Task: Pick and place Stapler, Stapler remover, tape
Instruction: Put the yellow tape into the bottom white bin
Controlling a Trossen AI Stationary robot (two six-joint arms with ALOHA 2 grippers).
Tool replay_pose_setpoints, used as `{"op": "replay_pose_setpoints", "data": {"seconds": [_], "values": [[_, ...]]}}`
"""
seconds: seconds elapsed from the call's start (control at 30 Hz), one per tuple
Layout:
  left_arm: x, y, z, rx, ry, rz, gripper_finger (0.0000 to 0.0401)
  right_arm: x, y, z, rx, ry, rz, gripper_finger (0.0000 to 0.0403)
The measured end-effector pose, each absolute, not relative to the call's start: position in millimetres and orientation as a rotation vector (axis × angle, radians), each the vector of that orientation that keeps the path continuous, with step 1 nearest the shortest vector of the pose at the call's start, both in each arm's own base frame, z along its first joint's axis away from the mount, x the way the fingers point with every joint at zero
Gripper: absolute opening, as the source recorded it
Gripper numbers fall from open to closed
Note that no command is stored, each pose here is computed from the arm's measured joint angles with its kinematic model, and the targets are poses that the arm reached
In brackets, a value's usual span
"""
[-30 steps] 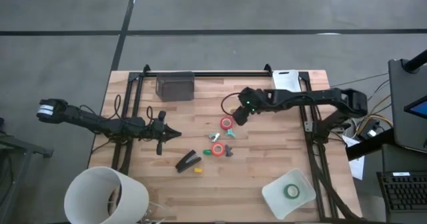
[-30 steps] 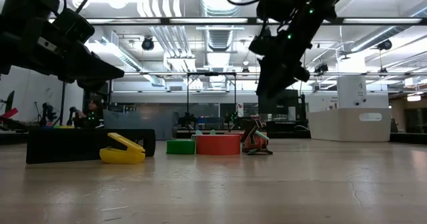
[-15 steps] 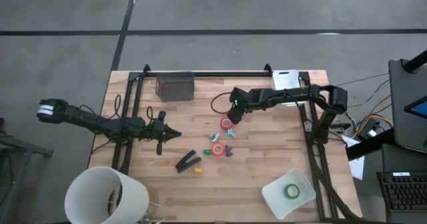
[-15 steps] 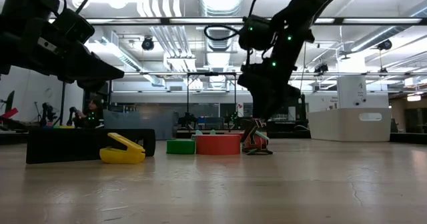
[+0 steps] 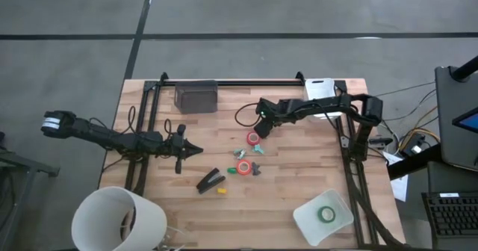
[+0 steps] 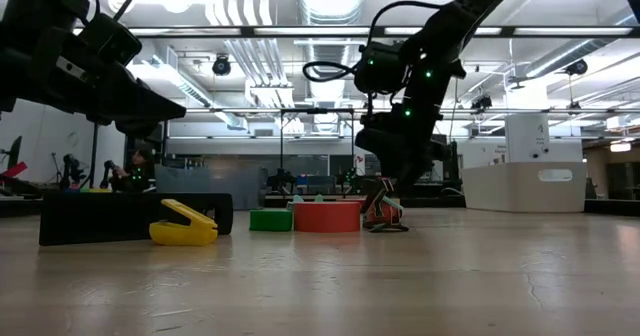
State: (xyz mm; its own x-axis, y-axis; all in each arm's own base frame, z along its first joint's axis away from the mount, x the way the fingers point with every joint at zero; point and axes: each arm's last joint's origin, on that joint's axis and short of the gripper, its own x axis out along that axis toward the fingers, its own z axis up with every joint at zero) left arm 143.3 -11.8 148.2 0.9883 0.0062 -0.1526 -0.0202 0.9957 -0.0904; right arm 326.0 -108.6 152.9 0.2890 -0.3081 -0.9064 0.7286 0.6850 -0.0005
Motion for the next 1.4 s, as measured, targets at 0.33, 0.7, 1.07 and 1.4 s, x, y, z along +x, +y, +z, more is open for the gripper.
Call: {"op": "replay_pose_setpoints", "data": {"seconds": [0.33, 0.7, 1.07, 1.4], "values": [[143.3, -11.9, 148.1, -0.092, 0.153, 0.013, 0.0020, 328.7, -107.4, 151.6, 0.472, 1.052, -0.716, 0.0129], [143.3, -11.8, 148.1, -0.092, 0.154, 0.013, 0.0021, 331.9, -107.6, 138.8, 0.493, 1.078, -0.705, 0.0098], [143.2, -11.9, 148.1, -0.092, 0.154, 0.013, 0.0021, 334.4, -108.4, 147.2, 0.447, 1.092, -0.676, 0.0036], [143.3, -11.8, 148.1, -0.092, 0.153, 0.013, 0.0021, 336.7, -105.7, 168.2, 0.419, 1.111, -0.658, 0.0039]]}}
